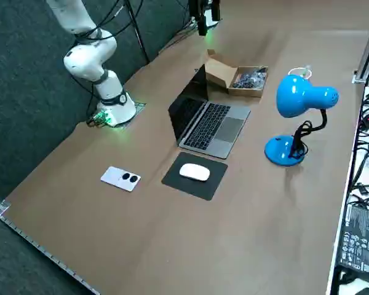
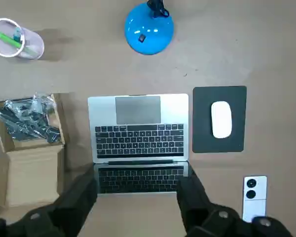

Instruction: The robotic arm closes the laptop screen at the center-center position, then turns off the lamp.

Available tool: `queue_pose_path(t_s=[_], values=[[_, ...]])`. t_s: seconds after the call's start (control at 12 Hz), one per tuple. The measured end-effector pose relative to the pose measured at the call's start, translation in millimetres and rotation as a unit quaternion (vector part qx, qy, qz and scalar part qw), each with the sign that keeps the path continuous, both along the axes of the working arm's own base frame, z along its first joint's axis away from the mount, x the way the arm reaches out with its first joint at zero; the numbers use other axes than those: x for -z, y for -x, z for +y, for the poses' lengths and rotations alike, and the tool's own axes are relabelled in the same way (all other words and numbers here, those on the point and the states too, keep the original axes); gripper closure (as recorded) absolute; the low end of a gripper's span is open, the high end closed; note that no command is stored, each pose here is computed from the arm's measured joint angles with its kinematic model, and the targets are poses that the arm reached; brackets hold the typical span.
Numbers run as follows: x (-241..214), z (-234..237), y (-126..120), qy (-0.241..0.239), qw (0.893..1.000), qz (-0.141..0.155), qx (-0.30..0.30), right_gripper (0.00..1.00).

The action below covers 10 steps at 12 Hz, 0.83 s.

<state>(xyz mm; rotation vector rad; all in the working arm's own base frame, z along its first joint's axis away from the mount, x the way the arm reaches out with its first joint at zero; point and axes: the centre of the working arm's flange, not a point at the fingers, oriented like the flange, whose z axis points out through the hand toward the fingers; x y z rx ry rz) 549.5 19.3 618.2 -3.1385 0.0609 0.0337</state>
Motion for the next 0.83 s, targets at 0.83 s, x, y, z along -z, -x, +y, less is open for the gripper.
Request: queue_pose_path(t_s=[0.83], values=[[-0.2, 0.0, -0.2, 0.0, 1.0, -0.001, 0.001, 0.0]])
